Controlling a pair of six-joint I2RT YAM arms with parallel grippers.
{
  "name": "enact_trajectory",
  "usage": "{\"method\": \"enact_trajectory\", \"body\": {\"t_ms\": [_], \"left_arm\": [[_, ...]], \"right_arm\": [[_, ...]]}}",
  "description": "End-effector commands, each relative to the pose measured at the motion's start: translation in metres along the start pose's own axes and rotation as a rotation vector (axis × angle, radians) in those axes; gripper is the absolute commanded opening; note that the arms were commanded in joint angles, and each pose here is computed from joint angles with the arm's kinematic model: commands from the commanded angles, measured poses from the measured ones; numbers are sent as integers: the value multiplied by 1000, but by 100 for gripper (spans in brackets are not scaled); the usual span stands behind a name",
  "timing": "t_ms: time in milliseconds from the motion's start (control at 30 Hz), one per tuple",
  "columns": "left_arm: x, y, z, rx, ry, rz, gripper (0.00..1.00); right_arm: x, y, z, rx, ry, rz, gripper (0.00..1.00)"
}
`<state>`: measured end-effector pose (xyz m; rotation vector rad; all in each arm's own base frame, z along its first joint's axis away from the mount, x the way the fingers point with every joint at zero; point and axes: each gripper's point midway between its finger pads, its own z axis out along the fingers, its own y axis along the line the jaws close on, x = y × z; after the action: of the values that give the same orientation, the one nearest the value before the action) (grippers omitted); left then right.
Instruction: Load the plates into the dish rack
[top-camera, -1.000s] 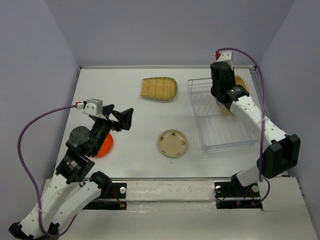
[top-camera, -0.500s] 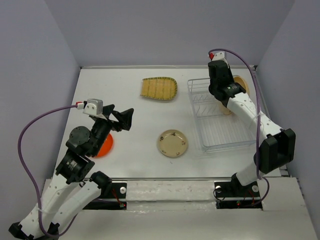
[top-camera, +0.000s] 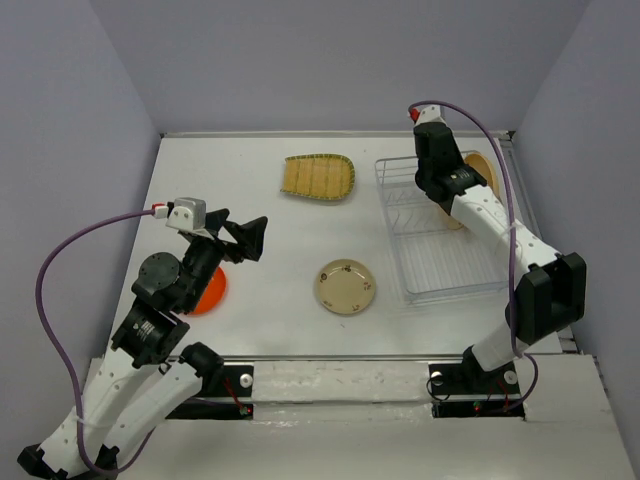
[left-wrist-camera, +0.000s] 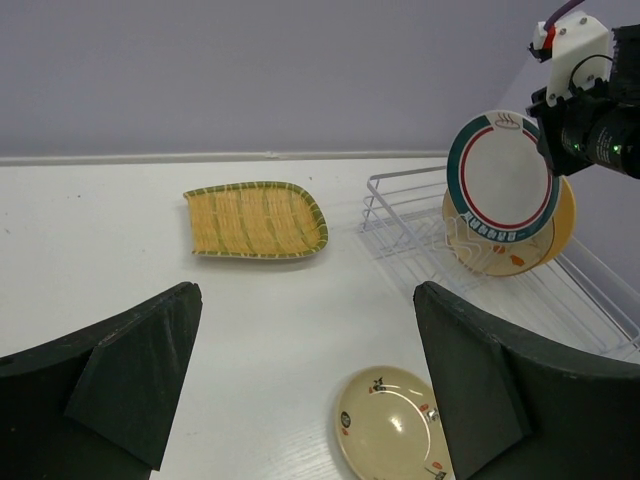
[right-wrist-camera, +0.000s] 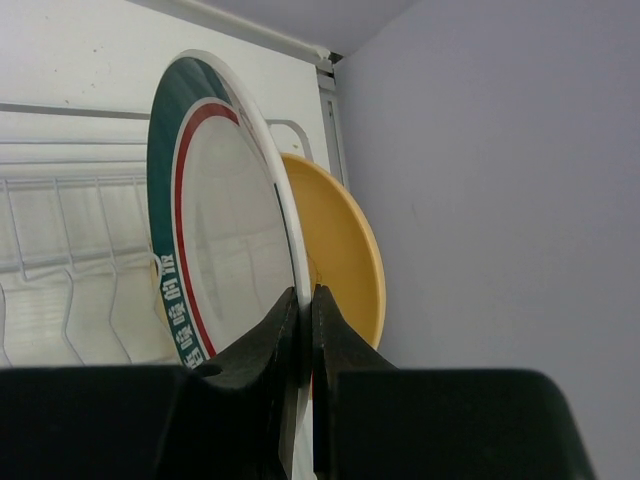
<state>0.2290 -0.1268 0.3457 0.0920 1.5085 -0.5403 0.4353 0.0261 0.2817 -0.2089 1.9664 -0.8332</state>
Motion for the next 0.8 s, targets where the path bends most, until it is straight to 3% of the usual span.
{"method": "enact_trajectory", "body": {"t_ms": [0, 133, 300, 533, 767], "left_arm": [[-9, -2, 2, 11, -41, -5, 99], [-9, -1, 2, 1, -43, -4, 99], [-8, -1, 3, 4, -38, -3, 99], [-9, 0, 2, -1, -42, -2, 99], [-10, -3, 1, 12, -45, -8, 99]], "right_arm": [[12, 17, 4, -27, 27, -88, 7], [10, 20, 3, -38, 12, -114, 7], [5, 2, 5, 74, 28, -145, 7], [-29, -20, -3, 132, -79, -118, 7], [3, 6, 1, 68, -24, -55, 7]]}}
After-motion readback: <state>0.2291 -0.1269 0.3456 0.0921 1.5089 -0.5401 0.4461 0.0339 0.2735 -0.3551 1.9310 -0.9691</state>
